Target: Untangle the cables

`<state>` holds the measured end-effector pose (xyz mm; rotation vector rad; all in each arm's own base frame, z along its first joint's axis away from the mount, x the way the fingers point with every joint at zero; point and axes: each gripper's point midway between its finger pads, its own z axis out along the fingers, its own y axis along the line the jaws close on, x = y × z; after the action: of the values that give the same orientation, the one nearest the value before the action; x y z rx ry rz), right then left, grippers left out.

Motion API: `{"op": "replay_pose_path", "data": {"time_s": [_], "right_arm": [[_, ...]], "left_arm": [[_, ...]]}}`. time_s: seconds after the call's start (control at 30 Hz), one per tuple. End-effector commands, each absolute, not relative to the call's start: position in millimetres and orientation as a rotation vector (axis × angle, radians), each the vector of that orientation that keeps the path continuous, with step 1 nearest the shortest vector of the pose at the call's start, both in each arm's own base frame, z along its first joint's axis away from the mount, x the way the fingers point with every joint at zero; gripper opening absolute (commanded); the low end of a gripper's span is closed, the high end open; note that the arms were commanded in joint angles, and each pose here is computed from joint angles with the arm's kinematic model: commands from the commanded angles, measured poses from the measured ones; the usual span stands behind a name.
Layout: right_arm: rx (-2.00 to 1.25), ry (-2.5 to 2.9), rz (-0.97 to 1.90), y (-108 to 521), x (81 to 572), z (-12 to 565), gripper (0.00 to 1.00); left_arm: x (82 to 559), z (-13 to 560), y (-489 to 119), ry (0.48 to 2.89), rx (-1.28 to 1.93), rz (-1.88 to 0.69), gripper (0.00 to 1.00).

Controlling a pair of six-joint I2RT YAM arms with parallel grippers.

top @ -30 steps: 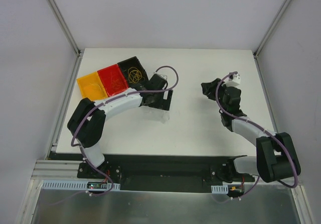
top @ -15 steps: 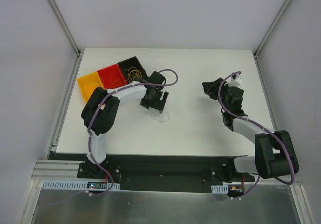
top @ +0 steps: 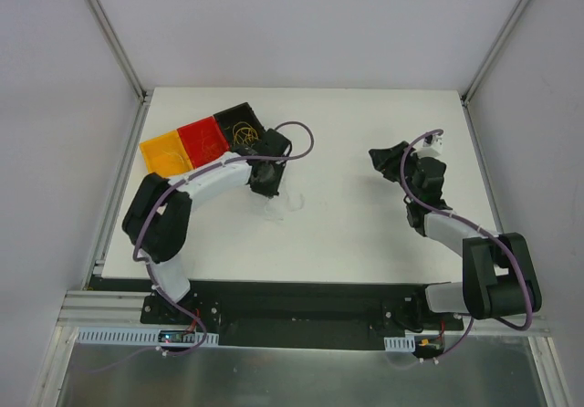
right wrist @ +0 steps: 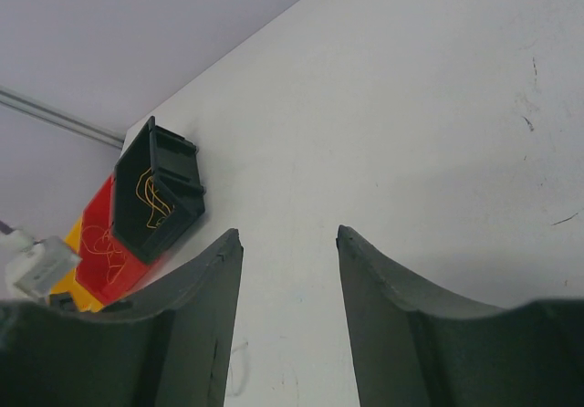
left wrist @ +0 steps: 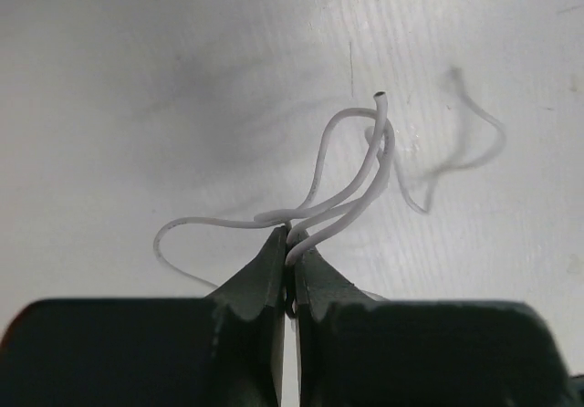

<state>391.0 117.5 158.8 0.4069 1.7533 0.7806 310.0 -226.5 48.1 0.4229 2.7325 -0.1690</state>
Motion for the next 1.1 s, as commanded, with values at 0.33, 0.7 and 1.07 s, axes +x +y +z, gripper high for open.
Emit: {"op": "replay_pose_path", "data": {"time_s": [0.33,0.7,1.07], "right_arm": [[0.420,1.693,0.858,115,394,169,0.49],[0.432,1.687,0.887,115,397,168,0.49],[0.451,1.682,0.934,115,402,166,0.49]], "left_arm": [[342,211,-70,2.302,-0.088,-0.054,0.00],[364,231,68,2.197,-0.450,0.457,0.00],[419,179,97,2.338,-0.362,0.760,0.00]]}}
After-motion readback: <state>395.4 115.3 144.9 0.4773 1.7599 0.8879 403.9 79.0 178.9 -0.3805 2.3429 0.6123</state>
